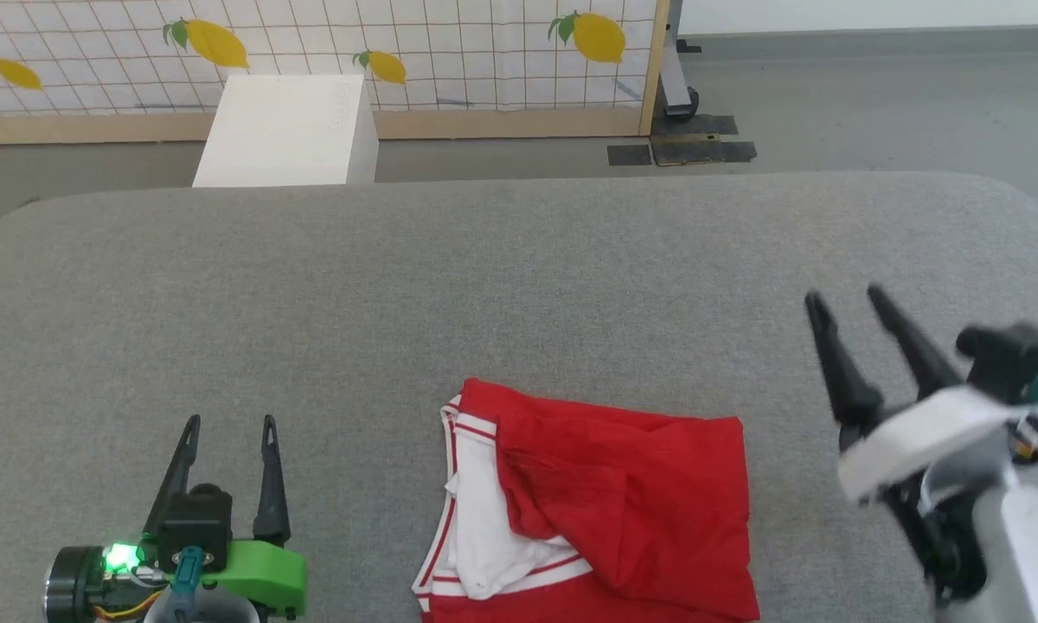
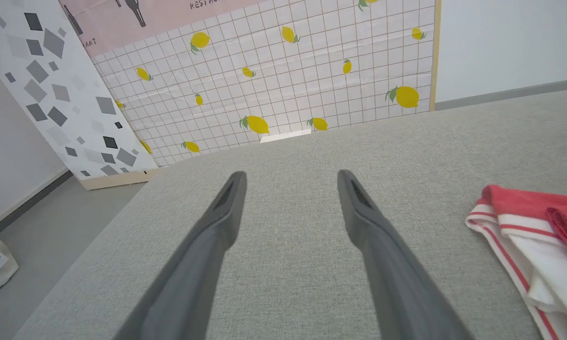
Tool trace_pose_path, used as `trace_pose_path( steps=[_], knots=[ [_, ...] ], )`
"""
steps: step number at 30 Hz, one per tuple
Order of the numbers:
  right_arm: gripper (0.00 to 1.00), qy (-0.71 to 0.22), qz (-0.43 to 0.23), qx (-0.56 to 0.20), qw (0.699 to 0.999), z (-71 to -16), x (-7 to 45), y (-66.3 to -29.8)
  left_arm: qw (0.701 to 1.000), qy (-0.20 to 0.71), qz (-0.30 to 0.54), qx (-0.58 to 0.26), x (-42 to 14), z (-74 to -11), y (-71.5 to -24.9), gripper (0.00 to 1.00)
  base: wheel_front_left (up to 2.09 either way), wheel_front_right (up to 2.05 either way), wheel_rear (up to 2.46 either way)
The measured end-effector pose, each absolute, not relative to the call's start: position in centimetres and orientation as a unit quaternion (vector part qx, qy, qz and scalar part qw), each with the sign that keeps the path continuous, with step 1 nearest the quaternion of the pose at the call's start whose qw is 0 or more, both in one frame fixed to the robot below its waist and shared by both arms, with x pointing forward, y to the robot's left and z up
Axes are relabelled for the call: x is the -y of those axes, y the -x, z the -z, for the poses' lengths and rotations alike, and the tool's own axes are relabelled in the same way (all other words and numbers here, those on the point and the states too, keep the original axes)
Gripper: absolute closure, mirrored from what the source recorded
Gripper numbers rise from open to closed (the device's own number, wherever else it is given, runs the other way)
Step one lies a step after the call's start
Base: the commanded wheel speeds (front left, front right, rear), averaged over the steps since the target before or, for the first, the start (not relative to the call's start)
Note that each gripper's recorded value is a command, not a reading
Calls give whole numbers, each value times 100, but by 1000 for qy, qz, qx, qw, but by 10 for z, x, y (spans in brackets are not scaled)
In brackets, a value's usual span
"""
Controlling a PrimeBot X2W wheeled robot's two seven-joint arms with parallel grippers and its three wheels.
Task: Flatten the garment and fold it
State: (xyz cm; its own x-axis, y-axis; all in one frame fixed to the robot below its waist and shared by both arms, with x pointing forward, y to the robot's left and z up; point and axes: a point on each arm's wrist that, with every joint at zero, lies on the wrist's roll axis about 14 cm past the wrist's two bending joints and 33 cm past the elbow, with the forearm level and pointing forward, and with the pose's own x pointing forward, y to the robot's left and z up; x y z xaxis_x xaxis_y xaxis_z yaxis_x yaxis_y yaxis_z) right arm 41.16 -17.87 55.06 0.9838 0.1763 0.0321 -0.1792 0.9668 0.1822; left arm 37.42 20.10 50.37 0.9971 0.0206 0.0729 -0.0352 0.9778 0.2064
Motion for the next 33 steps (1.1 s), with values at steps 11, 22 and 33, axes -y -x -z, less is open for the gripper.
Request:
trace_pose_path(
  steps=[11,22,33],
  knots=[
    [0,-98,-82,-132,983,-470,167,-391,994,-105,-16,15,-203,-491,-375,0,0,0,0],
    [0,-86,-101,-187,973,-435,151,-391,994,-105,-28,7,-211,-487,-372,0,0,0,0],
    [0,-39,-52,48,997,-541,181,-401,993,-103,-29,44,-207,-510,-369,0,0,0,0]
  ],
)
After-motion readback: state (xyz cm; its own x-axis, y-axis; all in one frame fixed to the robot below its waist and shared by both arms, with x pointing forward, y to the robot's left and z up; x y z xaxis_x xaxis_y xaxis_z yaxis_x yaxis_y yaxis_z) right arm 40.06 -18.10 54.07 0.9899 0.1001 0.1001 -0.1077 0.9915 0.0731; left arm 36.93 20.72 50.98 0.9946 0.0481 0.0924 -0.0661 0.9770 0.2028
